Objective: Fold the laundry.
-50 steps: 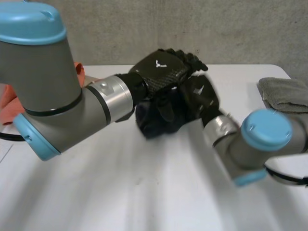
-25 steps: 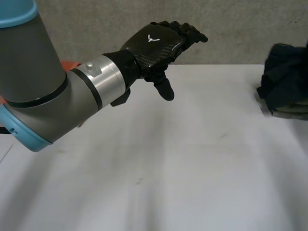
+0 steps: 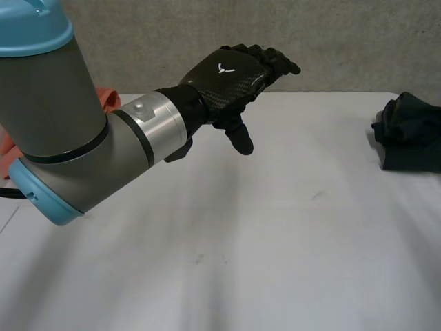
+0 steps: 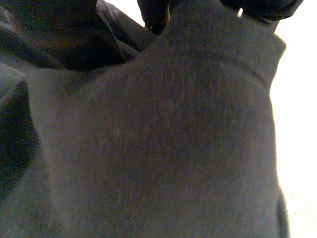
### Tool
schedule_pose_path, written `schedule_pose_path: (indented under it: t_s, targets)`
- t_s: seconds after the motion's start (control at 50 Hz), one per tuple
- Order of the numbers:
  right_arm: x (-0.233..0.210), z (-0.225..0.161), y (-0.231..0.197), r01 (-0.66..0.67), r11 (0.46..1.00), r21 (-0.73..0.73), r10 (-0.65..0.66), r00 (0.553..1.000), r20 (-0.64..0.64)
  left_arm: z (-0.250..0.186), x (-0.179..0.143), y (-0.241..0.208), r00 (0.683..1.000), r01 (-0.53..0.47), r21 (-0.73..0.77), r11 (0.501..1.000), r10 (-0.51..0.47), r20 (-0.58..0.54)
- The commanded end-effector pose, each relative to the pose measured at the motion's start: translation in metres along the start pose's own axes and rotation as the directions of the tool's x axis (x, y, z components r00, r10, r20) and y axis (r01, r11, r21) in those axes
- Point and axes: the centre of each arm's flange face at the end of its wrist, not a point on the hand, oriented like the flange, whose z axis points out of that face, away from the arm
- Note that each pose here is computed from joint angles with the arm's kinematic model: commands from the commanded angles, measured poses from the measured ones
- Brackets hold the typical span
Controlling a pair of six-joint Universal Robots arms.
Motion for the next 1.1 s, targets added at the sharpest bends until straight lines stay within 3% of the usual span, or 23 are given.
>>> schedule_pose_path:
  t_s: [0.02,0.08,0.18,0.22,0.28,0.46,0.52,0.74,0.9,1.02,1.1]
  targets:
    - [0.007,0.025,-0.046,0.094,0.981,0.169,-0.093,0.996,-0.015,0.0,0.0,-0.001,1.0,0.0,0.005,1.0,0.0,-0.001]
    - [0.008,0.046,-0.078,0.141,0.938,0.316,-0.126,0.99,-0.067,0.001,0.0,-0.002,1.0,-0.003,0.009,1.0,0.003,0.0]
    - [0.036,0.067,-0.128,0.101,0.818,0.566,0.036,0.973,-0.226,0.001,-0.003,-0.006,1.0,-0.011,0.025,1.0,0.011,0.019]
    - [0.042,0.07,-0.13,0.077,0.795,0.602,0.082,0.969,-0.234,0.001,-0.004,-0.007,1.0,-0.013,0.029,1.0,0.012,0.024]
    - [0.039,0.072,-0.115,0.064,0.807,0.588,0.086,0.971,-0.223,0.001,-0.004,-0.007,0.999,-0.015,0.028,0.999,0.014,0.032]
    - [-0.002,0.042,-0.003,-0.101,0.944,0.315,0.138,0.986,-0.097,0.001,-0.001,0.008,1.0,0.004,-0.011,1.0,-0.003,0.026]
    - [-0.007,0.032,0.009,-0.136,0.958,0.25,0.161,0.984,-0.08,0.001,0.001,0.012,1.0,0.01,-0.024,1.0,-0.01,0.02]
    - [0.004,0.022,-0.061,-0.169,0.972,0.161,0.184,0.98,-0.082,0.0,0.001,0.015,1.0,0.018,-0.034,0.999,-0.017,0.02]
    - [0.038,0.002,-0.105,-0.123,0.99,0.076,0.133,0.979,-0.156,-0.003,0.006,0.021,1.0,0.027,-0.057,0.998,-0.026,0.012]
    - [0.039,-0.022,-0.129,-0.05,0.992,-0.117,0.032,0.988,-0.154,-0.006,0.009,0.016,1.0,0.024,-0.046,0.999,-0.023,0.007]
    - [0.019,-0.045,-0.117,0.001,0.951,-0.31,-0.029,0.996,-0.085,-0.008,0.01,0.02,0.999,0.032,-0.061,0.998,-0.032,0.005]
